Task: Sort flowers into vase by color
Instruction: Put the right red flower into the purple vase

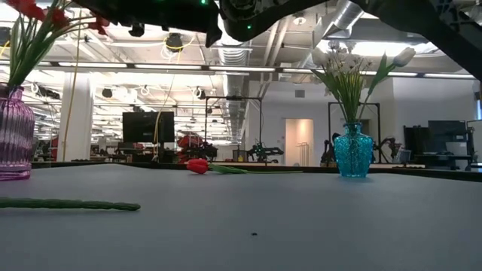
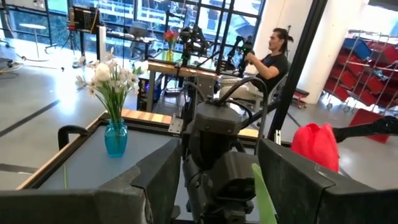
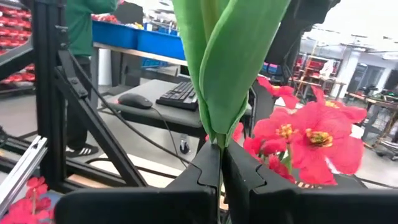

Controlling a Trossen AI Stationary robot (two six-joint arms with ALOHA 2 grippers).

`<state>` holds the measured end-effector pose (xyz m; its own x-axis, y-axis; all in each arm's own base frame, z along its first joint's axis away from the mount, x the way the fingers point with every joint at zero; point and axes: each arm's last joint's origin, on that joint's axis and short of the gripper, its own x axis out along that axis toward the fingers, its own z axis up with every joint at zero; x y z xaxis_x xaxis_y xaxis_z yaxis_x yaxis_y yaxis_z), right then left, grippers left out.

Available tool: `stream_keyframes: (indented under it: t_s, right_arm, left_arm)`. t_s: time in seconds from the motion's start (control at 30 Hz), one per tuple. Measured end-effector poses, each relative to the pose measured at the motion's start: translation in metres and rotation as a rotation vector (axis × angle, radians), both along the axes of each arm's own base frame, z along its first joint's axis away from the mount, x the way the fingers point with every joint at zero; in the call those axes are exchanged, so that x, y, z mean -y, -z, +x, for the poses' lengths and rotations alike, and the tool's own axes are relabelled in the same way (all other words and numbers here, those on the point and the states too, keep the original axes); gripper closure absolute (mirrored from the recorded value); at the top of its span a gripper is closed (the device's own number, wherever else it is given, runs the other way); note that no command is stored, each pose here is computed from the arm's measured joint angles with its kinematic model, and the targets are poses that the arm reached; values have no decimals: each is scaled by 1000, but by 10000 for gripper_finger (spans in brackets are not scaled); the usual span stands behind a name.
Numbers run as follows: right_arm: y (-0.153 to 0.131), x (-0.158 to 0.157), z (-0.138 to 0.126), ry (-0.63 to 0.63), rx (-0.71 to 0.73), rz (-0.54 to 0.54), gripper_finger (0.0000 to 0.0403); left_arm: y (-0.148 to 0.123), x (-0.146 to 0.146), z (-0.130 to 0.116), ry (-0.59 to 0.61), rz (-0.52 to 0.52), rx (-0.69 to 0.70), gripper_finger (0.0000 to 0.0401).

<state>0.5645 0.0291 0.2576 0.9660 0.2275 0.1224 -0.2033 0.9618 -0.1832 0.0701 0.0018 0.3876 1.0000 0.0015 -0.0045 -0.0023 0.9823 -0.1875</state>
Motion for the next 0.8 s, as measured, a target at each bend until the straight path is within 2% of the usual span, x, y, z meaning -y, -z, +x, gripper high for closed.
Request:
stream_keyframes:
  t_s: [0.4,0.63,0.8]
  right_arm:
    - [0,-1,0,32,-3,13,373]
    - [30,-5,12,61,10,32,374]
    - [29,-2,20,73,23,37,373]
  left_arm:
    - [2,0,0,0,-18,-22,197]
    - [2,0,0,0,-35,-21,197]
    - [2,0,0,0,-41,-23,197]
